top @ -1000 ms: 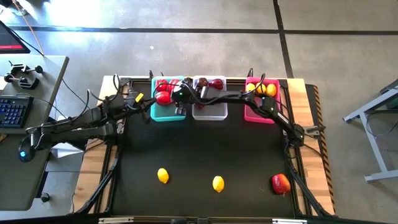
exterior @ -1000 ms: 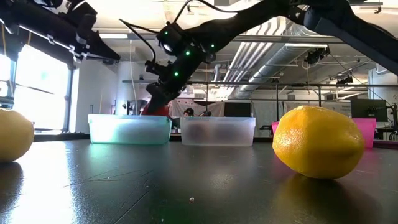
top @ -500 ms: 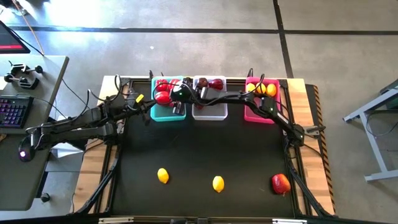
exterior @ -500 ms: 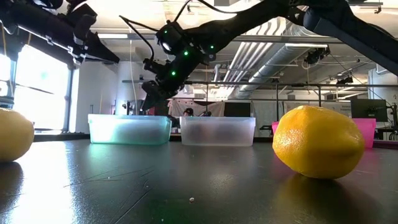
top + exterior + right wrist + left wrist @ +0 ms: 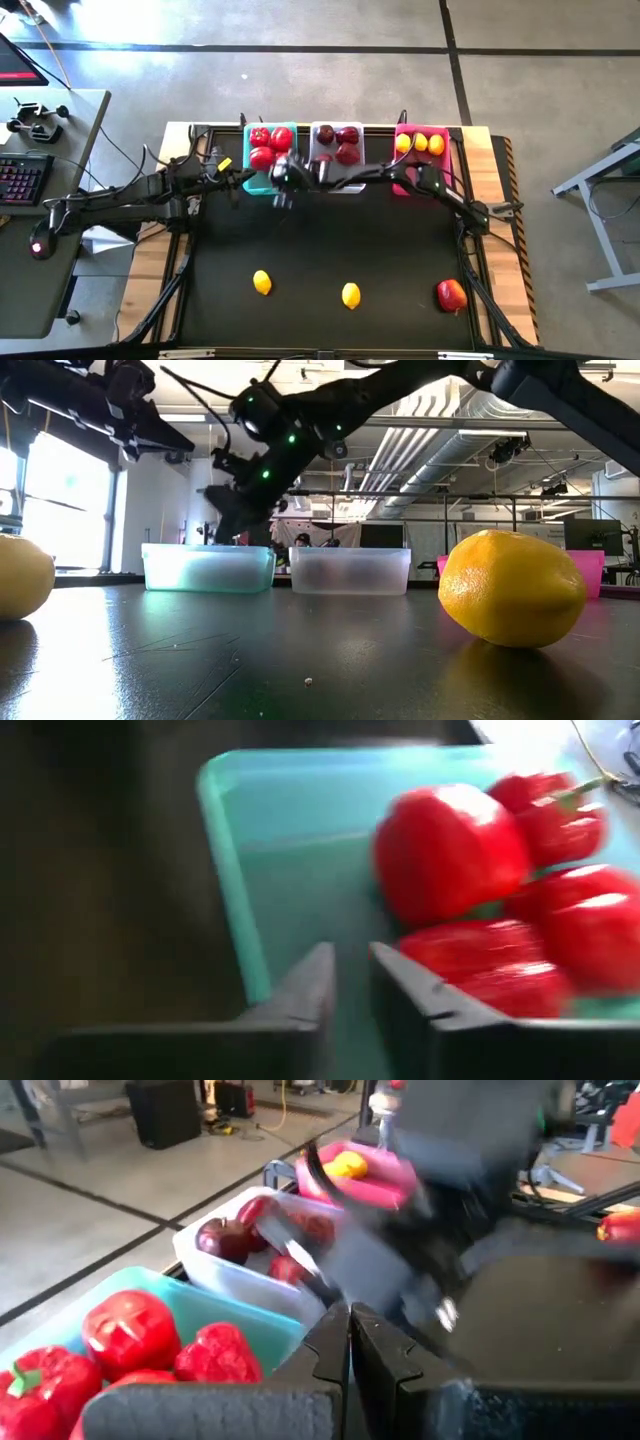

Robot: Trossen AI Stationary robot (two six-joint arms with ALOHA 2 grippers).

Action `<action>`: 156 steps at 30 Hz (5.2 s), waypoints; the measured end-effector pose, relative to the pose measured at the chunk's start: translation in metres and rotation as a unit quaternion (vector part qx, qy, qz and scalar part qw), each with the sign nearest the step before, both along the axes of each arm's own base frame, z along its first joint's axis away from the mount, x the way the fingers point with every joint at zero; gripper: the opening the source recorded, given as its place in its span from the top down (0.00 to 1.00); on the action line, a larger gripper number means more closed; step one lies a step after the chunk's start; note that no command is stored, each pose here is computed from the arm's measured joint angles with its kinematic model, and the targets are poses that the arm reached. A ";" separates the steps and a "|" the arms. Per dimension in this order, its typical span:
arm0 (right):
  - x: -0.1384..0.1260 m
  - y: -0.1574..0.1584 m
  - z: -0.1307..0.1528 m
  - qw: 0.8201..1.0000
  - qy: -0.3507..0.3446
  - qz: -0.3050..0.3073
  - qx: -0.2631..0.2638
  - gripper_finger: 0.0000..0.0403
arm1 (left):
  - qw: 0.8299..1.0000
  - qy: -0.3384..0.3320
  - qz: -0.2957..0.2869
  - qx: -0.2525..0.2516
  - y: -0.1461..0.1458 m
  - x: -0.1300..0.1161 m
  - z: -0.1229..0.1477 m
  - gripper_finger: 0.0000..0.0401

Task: Sort produce into baskets
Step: Adjust the green bin, then put the lemon into the pink bin

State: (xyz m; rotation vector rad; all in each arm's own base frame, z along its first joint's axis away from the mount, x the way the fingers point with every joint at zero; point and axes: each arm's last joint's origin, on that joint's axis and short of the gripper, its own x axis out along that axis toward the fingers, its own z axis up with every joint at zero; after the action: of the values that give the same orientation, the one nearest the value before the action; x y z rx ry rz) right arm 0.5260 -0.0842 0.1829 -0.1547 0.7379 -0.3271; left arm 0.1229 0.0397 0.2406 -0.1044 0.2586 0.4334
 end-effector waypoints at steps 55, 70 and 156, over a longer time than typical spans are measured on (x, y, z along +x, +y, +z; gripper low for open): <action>-0.140 0.133 0.023 0.994 -0.032 -0.095 0.043 1.00 | 0.951 0.232 -0.183 -0.094 -0.056 0.069 -0.078 1.00; -0.142 0.132 0.024 0.996 -0.021 -0.084 0.039 1.00 | 0.964 0.249 0.069 -0.067 -0.008 0.069 -0.089 1.00; -0.169 0.200 0.064 0.843 0.304 -0.373 0.241 0.63 | 0.976 -0.059 -0.196 -0.068 -0.053 0.060 -0.076 1.00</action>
State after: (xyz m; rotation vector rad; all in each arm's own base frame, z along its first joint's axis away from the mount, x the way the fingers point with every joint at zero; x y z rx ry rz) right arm 0.3565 0.1162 0.2470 0.5572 1.4877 -0.8415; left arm 0.1828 -0.0136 0.1642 -0.2076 0.1861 0.0160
